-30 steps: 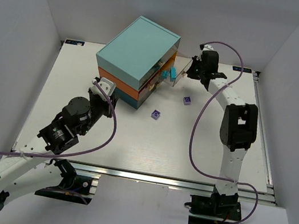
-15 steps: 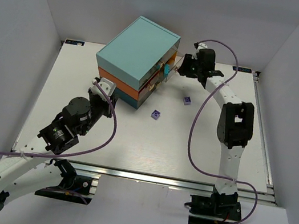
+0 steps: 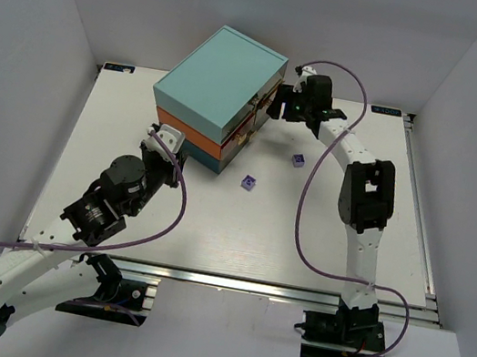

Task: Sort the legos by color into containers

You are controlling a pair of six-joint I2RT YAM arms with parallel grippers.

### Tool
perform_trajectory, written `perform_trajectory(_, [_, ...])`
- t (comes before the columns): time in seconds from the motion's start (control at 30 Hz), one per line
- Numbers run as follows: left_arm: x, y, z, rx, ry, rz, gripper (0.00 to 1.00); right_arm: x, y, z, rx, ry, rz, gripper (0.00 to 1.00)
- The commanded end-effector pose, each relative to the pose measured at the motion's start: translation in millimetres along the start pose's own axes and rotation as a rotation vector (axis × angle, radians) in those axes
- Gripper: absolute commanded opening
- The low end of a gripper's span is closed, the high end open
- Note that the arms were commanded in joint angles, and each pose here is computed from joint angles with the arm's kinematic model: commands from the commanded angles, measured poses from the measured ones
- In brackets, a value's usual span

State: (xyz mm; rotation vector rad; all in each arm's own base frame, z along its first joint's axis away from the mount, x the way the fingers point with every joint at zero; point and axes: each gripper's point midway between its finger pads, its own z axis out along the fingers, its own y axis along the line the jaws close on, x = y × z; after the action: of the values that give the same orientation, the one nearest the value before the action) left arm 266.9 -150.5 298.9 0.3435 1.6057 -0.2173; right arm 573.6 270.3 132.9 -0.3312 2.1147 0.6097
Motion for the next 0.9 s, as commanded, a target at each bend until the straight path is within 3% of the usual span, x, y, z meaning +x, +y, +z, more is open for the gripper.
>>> perform_trajectory(0.0, [-3.2,4.7,-1.4,-0.019,-0.018,0.001,0.37,-13.3,16.0,0.8,-0.062,-0.023,-0.041,0.75])
perform_trajectory(0.07, [-2.8,4.5,-1.1,-0.018,-0.016,0.0,0.37,-12.4,17.5,0.2,-0.077,-0.022,-0.048,0.8])
perform_trajectory(0.2, [-2.8,4.5,-1.1,-0.018,-0.016,0.0,0.37,-1.1,14.2,-2.8,-0.078,-0.004,-0.044,0.78])
perform_trajectory(0.3, [-5.2,4.7,-2.5,-0.016,-0.025,-0.002,0.37,19.2,12.2,-8.3,-0.085,0.019,-0.029,0.68])
perform_trajectory(0.4, [-6.0,4.2,-2.8,-0.013,-0.028,-0.003,0.37,33.6,21.3,-19.1,-0.134,0.03,-0.021,0.49])
perform_trajectory(0.67, [-5.9,5.0,-2.8,-0.017,-0.028,-0.005,0.37,44.6,49.8,-23.8,-0.319,0.042,-0.047,0.25])
perform_trajectory(0.77, [-4.8,5.5,-2.8,-0.02,-0.025,-0.002,0.37,50.3,53.3,-17.1,-0.341,0.064,-0.01,0.26])
perform_trajectory(0.8, [-4.8,5.5,-2.4,-0.02,-0.025,-0.001,0.37,55.6,53.6,-12.7,-0.348,0.077,0.007,0.28])
perform_trajectory(0.83, [-4.8,5.2,-2.4,-0.019,-0.025,-0.001,0.37,58.6,56.3,-8.3,-0.365,0.091,0.035,0.39])
perform_trajectory(0.87, [-4.0,5.2,-1.8,-0.02,-0.022,0.0,0.37,53.8,58.8,-9.2,-0.376,0.084,0.03,0.39])
